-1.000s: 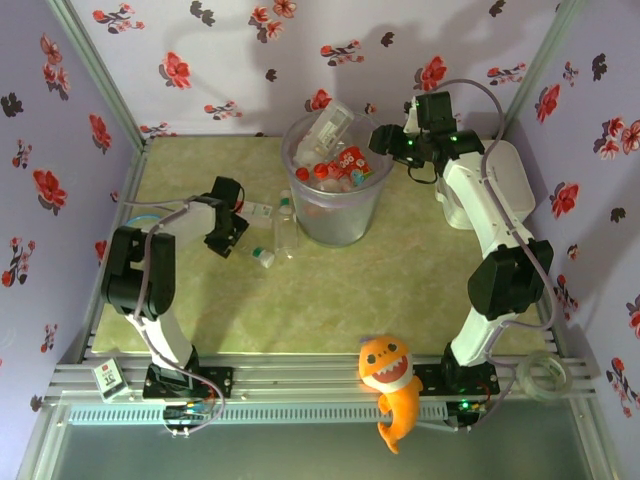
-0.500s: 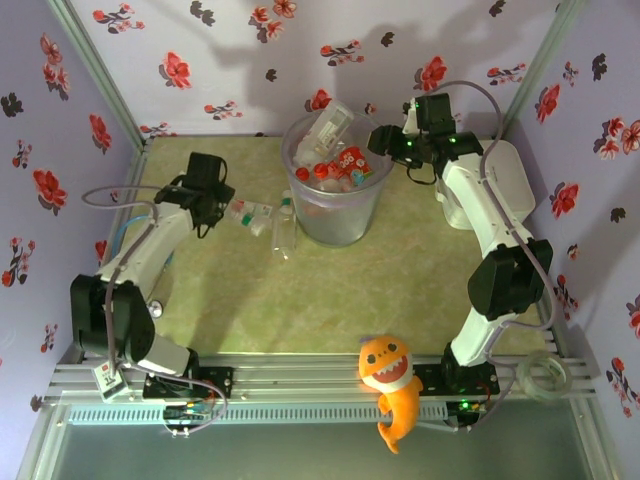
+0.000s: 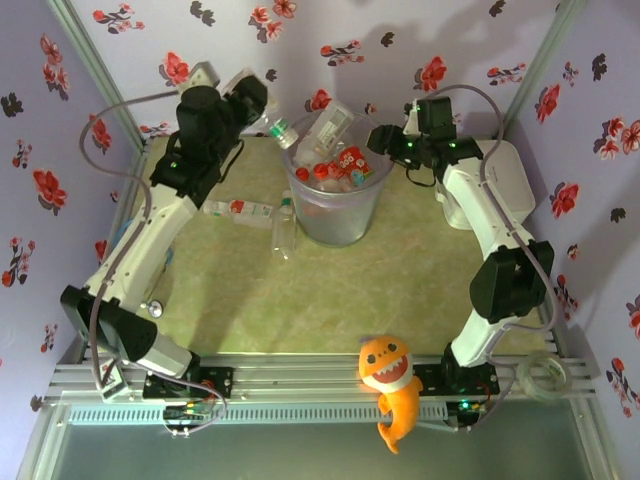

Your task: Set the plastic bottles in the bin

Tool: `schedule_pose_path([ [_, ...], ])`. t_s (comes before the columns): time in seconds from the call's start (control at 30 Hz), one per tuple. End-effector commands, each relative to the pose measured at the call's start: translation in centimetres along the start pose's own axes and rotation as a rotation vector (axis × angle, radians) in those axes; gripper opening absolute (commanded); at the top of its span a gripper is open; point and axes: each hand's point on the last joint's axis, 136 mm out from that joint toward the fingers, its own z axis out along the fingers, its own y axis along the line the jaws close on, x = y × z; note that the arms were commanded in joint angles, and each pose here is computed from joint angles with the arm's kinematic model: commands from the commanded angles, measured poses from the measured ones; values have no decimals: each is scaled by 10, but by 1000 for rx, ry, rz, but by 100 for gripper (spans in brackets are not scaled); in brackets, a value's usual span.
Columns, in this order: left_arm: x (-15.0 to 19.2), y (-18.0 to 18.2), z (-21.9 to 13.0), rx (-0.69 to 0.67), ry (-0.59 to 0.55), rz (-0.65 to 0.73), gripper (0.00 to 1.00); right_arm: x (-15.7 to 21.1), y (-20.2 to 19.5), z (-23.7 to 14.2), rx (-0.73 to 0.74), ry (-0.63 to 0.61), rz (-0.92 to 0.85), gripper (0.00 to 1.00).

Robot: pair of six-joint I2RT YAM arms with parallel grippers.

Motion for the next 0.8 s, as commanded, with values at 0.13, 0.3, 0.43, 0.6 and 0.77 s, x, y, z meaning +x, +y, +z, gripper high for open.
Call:
schedule_pose_path([
  [0.13,45,-52,48,225,163,131,25,-30,24,-53,-36,-142,-125,68],
  [0.3,71,-76,61,355,264,129,23,-35,35,-75,-48,-165,-234,70],
  [0.43,90,-92,65,469,356,114,22,-37,61,-87,-160,-152,-318,69],
  [0.6,102,-110,63,586,423,53,17,-32,103,-91,-384,-96,-399,68],
  [0.77,118,-119,57,621,460,76,17,-33,124,-81,-495,-65,-403,66],
])
